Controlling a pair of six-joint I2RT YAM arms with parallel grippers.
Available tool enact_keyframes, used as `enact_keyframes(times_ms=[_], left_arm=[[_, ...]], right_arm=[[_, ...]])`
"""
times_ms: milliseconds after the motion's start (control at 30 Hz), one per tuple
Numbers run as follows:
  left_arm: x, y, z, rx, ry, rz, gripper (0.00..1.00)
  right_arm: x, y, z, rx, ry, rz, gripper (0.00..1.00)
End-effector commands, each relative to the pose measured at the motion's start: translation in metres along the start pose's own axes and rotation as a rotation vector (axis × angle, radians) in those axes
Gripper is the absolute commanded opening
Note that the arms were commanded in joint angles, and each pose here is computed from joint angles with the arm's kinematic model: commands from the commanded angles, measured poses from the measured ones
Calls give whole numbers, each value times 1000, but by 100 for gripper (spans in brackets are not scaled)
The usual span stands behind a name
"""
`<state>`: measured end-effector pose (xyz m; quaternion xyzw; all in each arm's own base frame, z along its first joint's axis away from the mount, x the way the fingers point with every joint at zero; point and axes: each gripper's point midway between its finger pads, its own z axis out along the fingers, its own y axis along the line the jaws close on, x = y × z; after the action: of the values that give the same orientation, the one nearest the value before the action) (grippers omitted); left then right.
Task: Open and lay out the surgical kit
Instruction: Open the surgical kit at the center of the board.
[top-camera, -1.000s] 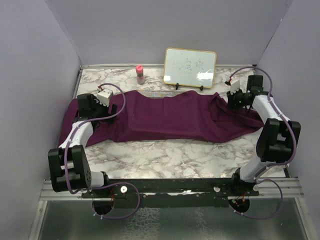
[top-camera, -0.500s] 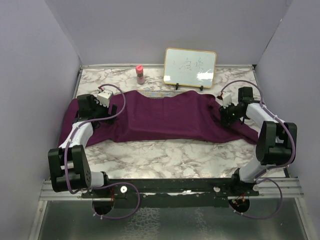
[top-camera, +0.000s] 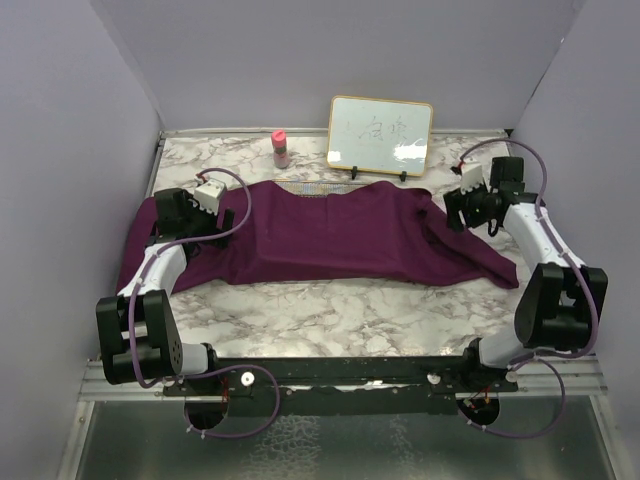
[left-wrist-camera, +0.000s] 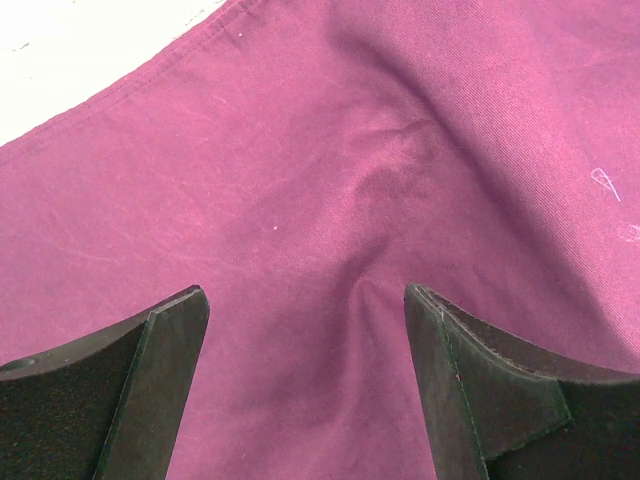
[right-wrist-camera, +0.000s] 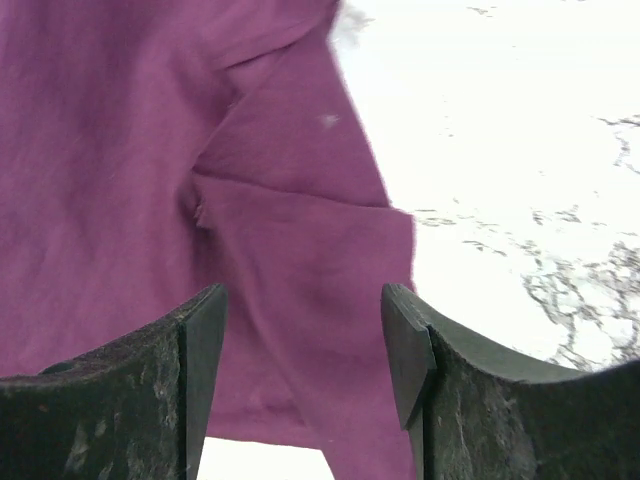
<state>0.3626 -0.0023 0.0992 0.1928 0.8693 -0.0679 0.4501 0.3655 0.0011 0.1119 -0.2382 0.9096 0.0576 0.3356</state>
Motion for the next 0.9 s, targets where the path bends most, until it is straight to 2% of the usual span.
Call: enact_keyframes(times_ms=[0, 233, 667, 767, 867], left_arm=[[-8, 0, -4, -9, -31, 31, 82], [-10, 0, -5, -10, -37, 35, 82], [-9, 1, -4, -12, -31, 35, 82], [-9, 1, -4, -14, -32, 36, 82], [-10, 1, -4, -14, -34, 36, 82]], right_arm=[[-20, -50, 1, 139, -42, 113, 63], [1, -64, 37, 48, 47, 216, 64], [47, -49, 76, -109, 163, 301, 66], [47, -44, 77, -149, 156, 310, 63], [42, -48, 74, -149, 136, 314, 52]])
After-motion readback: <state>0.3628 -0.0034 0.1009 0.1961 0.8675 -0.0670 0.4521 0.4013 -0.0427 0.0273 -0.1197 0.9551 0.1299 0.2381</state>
